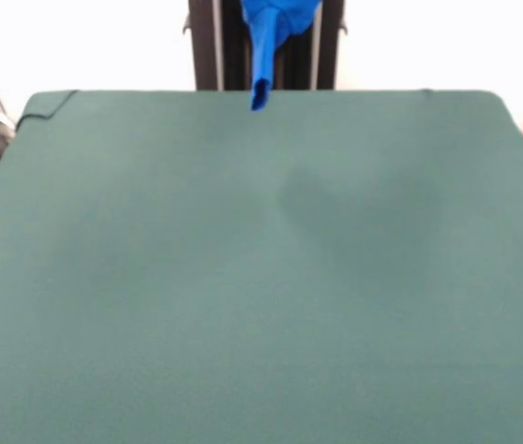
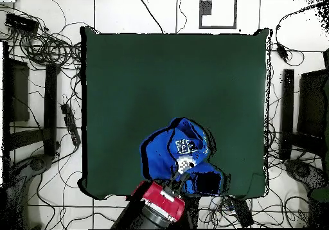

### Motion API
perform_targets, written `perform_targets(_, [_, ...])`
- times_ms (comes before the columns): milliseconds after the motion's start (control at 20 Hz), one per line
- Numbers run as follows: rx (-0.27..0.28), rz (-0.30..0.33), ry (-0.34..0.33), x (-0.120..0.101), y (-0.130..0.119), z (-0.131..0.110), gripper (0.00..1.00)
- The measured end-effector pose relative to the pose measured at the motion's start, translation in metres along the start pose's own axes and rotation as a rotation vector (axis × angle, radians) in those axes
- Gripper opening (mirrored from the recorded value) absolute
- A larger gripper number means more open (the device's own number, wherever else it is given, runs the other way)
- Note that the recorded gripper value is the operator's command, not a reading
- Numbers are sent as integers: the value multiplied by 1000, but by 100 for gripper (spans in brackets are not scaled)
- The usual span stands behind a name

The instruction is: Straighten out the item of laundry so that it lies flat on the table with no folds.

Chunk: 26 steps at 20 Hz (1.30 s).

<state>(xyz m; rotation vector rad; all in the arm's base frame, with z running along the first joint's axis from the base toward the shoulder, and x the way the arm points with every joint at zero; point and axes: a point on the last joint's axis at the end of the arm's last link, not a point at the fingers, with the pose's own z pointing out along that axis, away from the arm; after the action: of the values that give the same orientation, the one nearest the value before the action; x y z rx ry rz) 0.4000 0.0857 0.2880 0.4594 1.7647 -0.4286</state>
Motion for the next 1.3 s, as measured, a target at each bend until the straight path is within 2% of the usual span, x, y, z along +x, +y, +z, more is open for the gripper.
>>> perform_targets(200, [52,-11,52,-4,-6,-1,0])
perform_targets(450, [170,-46,164,-9,-22,-10,0])
perform_targets(600, [202,-63,183,-10,-27,-14,0])
perform_targets(750, [202,-95,168,-6,-26,-13,0])
perform_targets(1000, [161,-158,102,6,-17,-4,0])
perform_targets(1150, [112,-213,39,26,-9,8,0])
perform_targets(1300, [87,-240,13,40,-6,15,0])
